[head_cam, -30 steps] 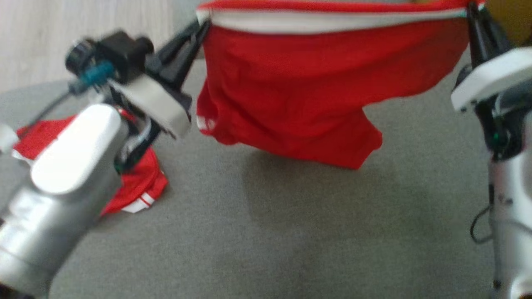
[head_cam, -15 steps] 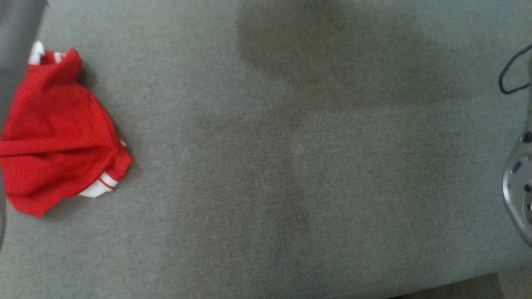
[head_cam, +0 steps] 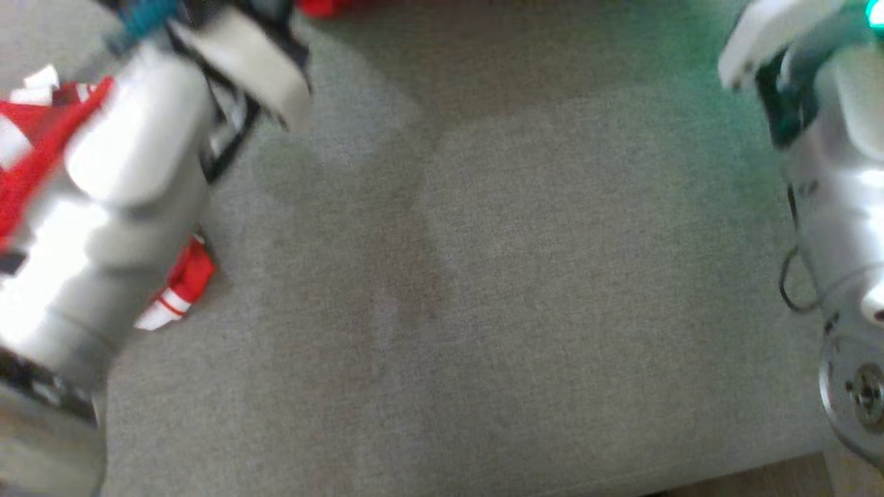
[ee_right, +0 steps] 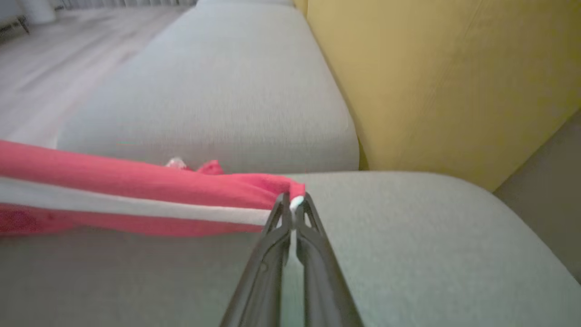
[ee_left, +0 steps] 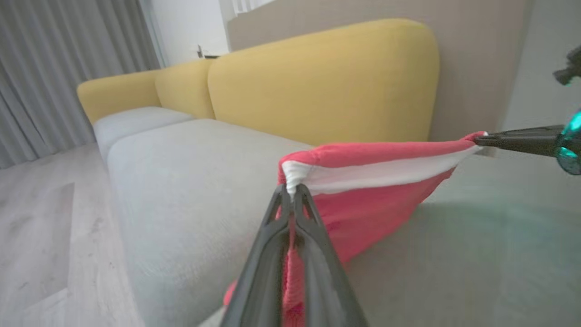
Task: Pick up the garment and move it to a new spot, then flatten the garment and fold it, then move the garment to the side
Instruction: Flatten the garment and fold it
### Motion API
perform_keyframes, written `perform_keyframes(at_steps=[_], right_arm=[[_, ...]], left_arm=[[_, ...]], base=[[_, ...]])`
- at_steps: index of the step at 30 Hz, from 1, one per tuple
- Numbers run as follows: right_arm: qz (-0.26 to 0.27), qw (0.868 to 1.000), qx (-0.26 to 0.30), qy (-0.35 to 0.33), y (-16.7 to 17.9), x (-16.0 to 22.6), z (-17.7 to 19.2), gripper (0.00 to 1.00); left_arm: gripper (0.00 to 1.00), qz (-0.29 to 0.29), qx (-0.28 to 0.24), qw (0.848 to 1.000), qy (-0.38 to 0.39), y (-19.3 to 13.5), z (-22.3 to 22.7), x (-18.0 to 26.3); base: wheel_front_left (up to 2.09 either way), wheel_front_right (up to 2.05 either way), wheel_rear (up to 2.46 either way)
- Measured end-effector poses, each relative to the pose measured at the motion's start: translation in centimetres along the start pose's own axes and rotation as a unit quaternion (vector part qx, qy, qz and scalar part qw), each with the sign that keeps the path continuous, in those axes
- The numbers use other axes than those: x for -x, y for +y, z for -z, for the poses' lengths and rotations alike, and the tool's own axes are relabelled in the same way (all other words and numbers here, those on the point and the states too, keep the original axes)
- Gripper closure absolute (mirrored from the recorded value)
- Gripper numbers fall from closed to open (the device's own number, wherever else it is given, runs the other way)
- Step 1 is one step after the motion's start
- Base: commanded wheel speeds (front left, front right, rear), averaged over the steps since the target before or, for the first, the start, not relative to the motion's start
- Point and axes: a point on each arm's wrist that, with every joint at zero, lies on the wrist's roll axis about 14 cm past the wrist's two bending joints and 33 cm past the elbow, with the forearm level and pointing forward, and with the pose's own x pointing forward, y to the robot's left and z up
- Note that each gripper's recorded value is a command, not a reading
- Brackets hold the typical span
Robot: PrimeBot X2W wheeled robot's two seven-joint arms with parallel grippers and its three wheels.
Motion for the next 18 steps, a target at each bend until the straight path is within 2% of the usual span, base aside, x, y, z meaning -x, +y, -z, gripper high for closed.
perform_keyframes(at_steps=[5, 10, 18], right_arm=[[0.001, 0.996, 0.024, 0.081, -1.2, 2.9, 4.8, 1.0], [0.001, 0.992, 0.019, 0.125, -1.7, 6.0, 7.3, 1.0], [0.007, 0.986, 0.004, 0.167, -3.4, 10.9, 10.2, 1.0]], left_arm=[[1.0, 0.026, 0.026, 0.999, 0.031, -3.7, 2.5, 3.3], [1.0, 0.049, 0.054, 0.995, 0.064, -8.0, 5.0, 7.4], [1.0, 0.055, 0.057, 0.995, 0.063, -12.9, 4.3, 11.2]], base=[[0.0, 0.0, 0.0], [0.0, 0.0, 0.0], [0.0, 0.0, 0.0]])
